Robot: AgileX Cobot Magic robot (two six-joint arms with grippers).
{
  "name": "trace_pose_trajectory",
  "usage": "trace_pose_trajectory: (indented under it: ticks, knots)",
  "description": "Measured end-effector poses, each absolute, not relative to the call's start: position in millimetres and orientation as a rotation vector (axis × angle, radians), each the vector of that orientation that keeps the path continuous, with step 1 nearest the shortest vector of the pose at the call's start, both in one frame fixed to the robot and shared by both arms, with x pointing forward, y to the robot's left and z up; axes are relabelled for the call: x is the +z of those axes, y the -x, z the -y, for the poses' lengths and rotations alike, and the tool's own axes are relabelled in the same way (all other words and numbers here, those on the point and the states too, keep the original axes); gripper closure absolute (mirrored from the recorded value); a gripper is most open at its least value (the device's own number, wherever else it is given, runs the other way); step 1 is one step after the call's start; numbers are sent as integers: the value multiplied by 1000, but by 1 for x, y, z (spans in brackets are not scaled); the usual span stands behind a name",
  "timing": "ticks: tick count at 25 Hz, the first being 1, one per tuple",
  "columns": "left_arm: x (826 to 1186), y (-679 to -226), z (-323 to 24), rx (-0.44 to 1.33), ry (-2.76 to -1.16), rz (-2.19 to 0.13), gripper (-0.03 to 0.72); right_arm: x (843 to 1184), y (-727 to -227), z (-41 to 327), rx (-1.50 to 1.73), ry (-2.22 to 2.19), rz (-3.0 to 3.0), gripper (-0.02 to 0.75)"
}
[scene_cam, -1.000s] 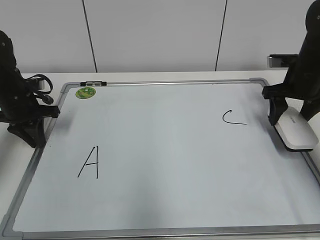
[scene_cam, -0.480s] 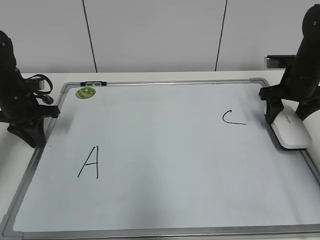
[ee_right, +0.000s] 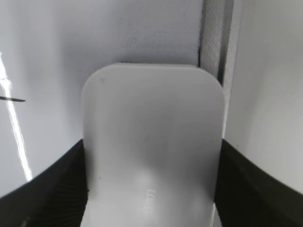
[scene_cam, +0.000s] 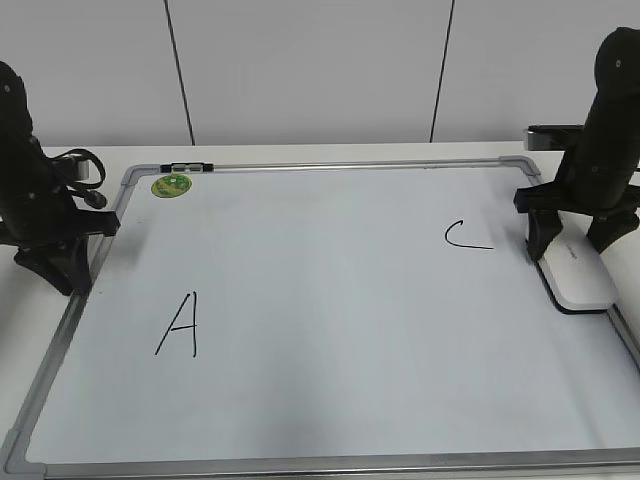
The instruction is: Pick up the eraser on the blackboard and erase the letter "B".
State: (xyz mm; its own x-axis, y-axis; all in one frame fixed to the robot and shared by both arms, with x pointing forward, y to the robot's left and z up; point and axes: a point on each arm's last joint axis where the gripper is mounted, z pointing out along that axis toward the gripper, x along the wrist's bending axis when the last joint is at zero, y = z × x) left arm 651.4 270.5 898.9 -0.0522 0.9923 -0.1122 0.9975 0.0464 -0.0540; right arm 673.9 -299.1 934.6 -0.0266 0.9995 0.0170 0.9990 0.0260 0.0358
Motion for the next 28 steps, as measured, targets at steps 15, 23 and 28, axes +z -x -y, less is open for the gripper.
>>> trace_pose_trajectory:
  ticks: [15,23,28]
  knots:
    - [908,-656,-271,-159,-2139,-2228,367,966,-687,299,103,-2151,-2221,69]
    - [970,-648,-271,-63,-2108,-2165,97,977,-686,299,123,-2172,-2183,121]
    - [998,-639,-275,10,-2125,-2143,113,990,-683,299,149,-2175,-2155,189]
